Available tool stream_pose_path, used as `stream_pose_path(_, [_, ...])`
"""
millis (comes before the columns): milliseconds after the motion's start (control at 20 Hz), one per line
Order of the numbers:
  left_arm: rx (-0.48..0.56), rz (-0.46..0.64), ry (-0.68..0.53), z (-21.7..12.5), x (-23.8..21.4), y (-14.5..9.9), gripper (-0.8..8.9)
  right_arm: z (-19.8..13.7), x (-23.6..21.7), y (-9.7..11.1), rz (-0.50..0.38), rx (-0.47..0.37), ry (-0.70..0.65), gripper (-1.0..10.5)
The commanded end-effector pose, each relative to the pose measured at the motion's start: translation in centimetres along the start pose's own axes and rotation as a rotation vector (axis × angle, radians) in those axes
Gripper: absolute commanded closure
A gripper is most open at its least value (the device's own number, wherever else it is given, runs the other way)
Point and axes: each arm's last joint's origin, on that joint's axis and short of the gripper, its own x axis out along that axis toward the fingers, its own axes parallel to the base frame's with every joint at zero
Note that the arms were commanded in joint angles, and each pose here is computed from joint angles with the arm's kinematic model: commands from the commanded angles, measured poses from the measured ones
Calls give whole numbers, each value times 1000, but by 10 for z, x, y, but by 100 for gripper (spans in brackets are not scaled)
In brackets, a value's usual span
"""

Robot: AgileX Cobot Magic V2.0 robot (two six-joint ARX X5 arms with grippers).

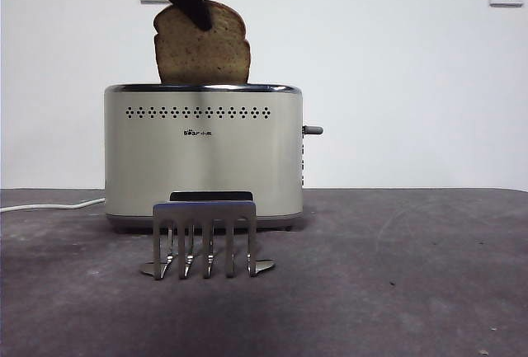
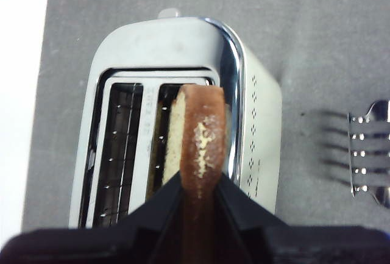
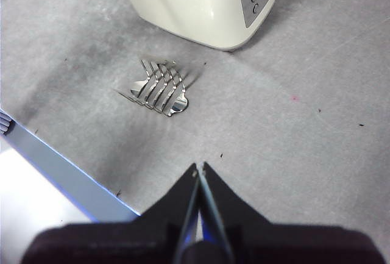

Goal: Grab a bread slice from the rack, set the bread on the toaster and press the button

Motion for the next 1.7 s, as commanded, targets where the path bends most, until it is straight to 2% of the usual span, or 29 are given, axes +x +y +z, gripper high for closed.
stream_pose_path(50, [-73, -3, 22, -8, 20, 6, 661, 1, 2, -1, 1, -10, 2, 958])
stream_pose_path(150, [-104, 37, 7, -11, 20, 12, 495, 3, 4, -2, 0, -11, 1, 958])
stream_pose_path(200, [-112, 50, 0, -10, 20, 13, 471, 4, 5, -3, -1, -12, -1, 958])
stream_pose_path(500, [-164, 89, -22, -9, 18, 18, 466, 16, 16, -13, -9, -30, -35, 958])
stream_pose_path(700, [-332, 137, -72, -5, 0, 19, 466, 33, 32, -25, -17, -5, -106, 958])
stream_pose_path(850, [-514, 163, -123, -3, -29, 16, 466, 51, 51, -40, -16, 57, -180, 958])
stream_pose_path(900, [-565, 163, -138, -2, -39, 14, 466, 56, 58, -45, 1, 72, -197, 958])
stream_pose_path(950, [-625, 162, -152, -2, -53, 10, 467, 61, 68, -50, 54, 85, -216, 958])
stream_pose_path(1050, [-705, 133, -172, -3, -78, 0, 467, 72, 88, -61, 163, 135, -250, 958])
stream_pose_path(1250, [-772, -23, -245, -5, -122, -26, 467, 87, 131, -86, 236, 231, -299, 959])
stream_pose_path(1400, [-765, -91, -285, -7, -143, -39, 467, 95, 156, -101, 251, 277, -274, 959])
stream_pose_path(1700, [-761, -170, -327, -10, -167, -55, 467, 114, 197, -114, 275, 291, -225, 959])
